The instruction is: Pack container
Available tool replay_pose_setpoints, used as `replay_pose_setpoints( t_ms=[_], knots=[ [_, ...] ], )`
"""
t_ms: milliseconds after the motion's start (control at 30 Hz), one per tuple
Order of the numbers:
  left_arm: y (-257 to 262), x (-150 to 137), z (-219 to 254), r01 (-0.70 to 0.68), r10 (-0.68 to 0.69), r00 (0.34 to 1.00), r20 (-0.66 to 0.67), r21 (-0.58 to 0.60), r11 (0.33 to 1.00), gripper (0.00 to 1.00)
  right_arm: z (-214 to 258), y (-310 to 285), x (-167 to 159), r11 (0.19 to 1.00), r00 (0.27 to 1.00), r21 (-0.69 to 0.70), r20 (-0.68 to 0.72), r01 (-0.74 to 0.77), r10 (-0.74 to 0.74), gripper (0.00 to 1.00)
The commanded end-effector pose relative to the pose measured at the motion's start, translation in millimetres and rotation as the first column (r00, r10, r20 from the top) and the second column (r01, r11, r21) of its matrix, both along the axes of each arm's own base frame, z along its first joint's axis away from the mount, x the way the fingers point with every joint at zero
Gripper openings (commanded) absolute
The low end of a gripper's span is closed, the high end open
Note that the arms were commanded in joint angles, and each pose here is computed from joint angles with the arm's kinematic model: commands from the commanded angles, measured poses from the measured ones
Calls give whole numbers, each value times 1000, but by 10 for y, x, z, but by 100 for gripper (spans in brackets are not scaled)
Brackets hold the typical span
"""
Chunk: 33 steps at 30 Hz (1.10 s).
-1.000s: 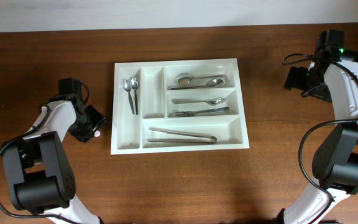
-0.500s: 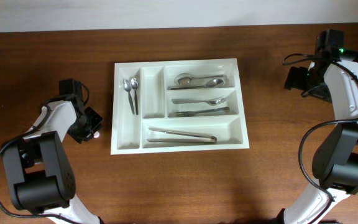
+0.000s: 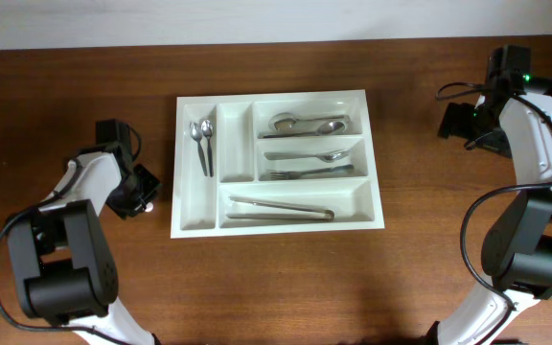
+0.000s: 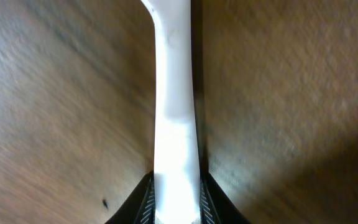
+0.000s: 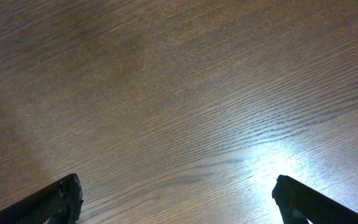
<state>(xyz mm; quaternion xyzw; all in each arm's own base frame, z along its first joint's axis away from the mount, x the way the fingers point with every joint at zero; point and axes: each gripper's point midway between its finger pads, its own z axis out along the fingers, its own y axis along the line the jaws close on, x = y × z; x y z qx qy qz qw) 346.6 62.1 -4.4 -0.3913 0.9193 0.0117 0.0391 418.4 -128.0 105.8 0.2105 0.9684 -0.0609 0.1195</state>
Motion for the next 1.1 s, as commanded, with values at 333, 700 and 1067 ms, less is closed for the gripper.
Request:
replay_pose_setpoints(
  t_ms=[333,700,1067],
  knots=[
    [352,340,187,72,-71,997,-14,158,985,6,42,-32,41,1000,1000,-2,17,16,-16,99],
    [402,688,503,187,-202,978,58,199,962,4,42,-32,40,1000,1000,-2,17,16,-16,99],
    [-222,1223,968,388,-415,881,226,157,908,4,42,-32,41,1000,1000,-2,17,16,-16,99]
  ],
)
